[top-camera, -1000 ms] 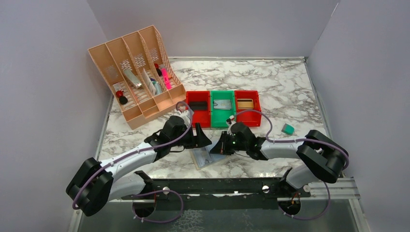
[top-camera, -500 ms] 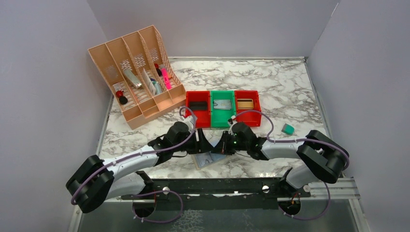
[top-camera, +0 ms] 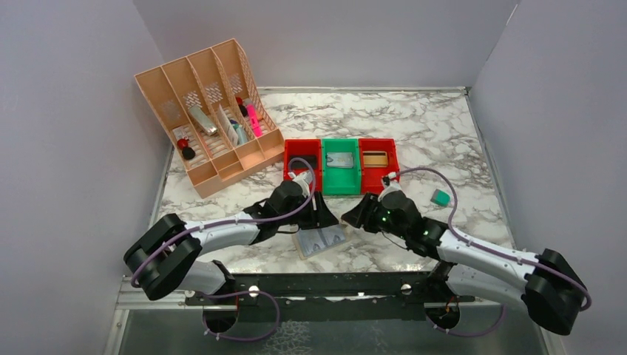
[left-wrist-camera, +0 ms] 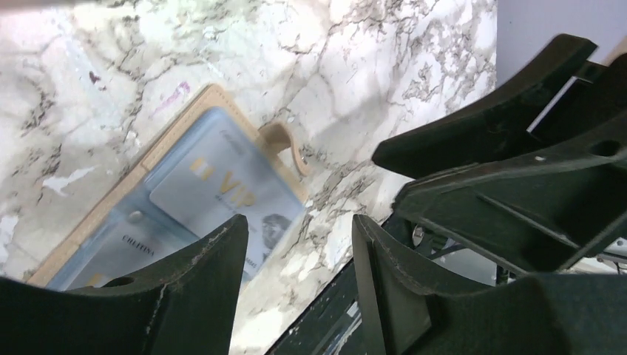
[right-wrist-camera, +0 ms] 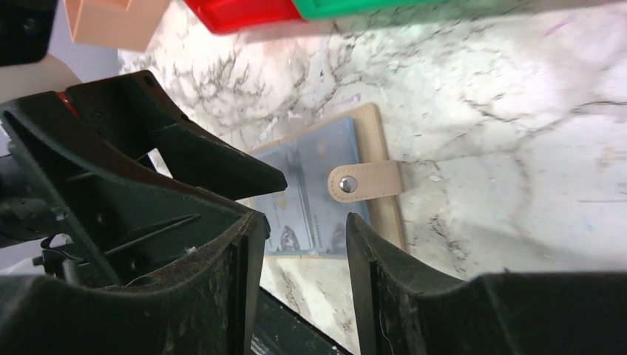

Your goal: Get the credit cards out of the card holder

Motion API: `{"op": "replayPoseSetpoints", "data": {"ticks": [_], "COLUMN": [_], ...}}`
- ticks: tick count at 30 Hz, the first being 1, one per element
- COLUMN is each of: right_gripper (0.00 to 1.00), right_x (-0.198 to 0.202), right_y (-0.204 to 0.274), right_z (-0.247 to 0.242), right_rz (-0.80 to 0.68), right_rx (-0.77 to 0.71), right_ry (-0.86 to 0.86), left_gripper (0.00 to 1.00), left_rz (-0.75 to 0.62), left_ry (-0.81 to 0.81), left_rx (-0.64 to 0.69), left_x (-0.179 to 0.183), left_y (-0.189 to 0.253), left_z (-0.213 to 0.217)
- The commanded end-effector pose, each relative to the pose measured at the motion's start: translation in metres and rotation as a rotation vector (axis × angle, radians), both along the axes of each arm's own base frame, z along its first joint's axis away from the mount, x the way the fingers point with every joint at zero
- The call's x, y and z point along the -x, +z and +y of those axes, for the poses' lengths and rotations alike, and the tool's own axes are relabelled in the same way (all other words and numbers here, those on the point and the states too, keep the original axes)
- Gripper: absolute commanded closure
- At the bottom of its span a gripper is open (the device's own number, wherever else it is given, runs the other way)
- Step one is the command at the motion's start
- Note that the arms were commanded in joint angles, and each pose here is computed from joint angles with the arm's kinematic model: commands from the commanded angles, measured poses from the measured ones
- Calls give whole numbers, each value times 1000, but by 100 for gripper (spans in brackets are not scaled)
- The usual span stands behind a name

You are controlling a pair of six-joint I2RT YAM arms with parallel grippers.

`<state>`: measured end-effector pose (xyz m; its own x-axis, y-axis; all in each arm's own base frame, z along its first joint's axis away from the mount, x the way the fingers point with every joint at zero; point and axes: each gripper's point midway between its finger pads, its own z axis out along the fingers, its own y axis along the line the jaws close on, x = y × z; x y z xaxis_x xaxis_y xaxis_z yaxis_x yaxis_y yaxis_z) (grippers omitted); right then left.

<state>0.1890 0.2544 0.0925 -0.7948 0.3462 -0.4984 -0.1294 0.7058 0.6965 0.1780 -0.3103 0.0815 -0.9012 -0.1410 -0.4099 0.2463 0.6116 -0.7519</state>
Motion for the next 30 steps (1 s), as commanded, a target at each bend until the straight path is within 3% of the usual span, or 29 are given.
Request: {"op": "replayPoseSetpoints", "data": {"ticks": [1,7,16,23,30], "right_gripper": [50,52,64,65,64], "right_x": [-12,-9,5,8,-5], "right_y": [0,25,25,12,-15], "right_z": [-39,-30,15,43,50], "right_rz": [-53,-161,-164,-135,-67], "right_rx": [115,56,15,87,240], "right_ry": [-153,-66,197,397,463], "left_gripper": [43,42,38,39,42], "left_rz": [-65,-85,-94,-101,-98], "left_ry": [-60,13,142,169,155], "left_rx": [55,-31,-146,-109,-116], "left_x": [-6,-11,-6,-2,0], "left_y": [22,15,5,13,12], "left_z": [-19,1,47,54,53]}}
